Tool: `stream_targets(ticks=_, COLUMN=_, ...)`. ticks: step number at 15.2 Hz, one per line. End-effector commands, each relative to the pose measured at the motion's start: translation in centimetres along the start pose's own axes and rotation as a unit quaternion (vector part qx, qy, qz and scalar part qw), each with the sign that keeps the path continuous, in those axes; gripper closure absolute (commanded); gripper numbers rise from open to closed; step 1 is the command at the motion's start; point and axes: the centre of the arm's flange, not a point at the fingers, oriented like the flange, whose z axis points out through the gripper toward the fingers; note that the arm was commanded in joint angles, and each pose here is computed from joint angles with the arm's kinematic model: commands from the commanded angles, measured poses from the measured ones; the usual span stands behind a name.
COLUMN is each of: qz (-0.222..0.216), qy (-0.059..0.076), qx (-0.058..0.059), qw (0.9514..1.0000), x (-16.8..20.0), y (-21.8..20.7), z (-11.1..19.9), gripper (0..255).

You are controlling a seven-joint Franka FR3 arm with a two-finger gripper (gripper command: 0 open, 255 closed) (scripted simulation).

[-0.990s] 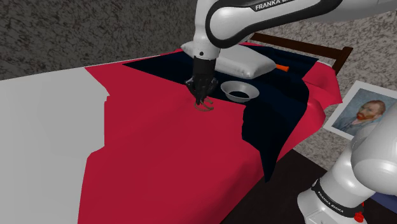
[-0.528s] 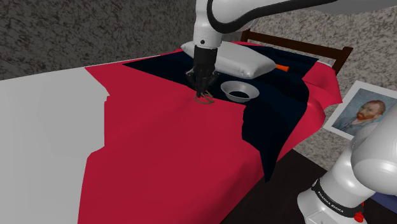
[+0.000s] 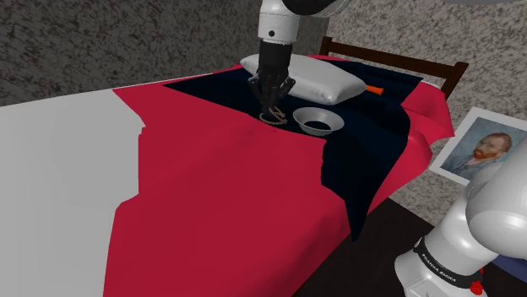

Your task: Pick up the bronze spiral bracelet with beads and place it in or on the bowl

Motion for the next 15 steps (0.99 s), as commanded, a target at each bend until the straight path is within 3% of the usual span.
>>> stream_targets(ticks=1, qz=0.000, qy=0.000, qx=0.000, qw=1.0000, x=-0.1, y=-0.1, z=-1.1, gripper=255)
stream_targets(ticks=7, qz=0.000, qy=0.000, qx=0.000, qw=1.0000, x=-0.2, y=-0.2, z=-4.1, gripper=255)
stream_targets(ticks=15, qz=0.000, qy=0.000, qx=0.000, qw=1.0000, x=0.5, y=10.2, z=-5.3, gripper=255)
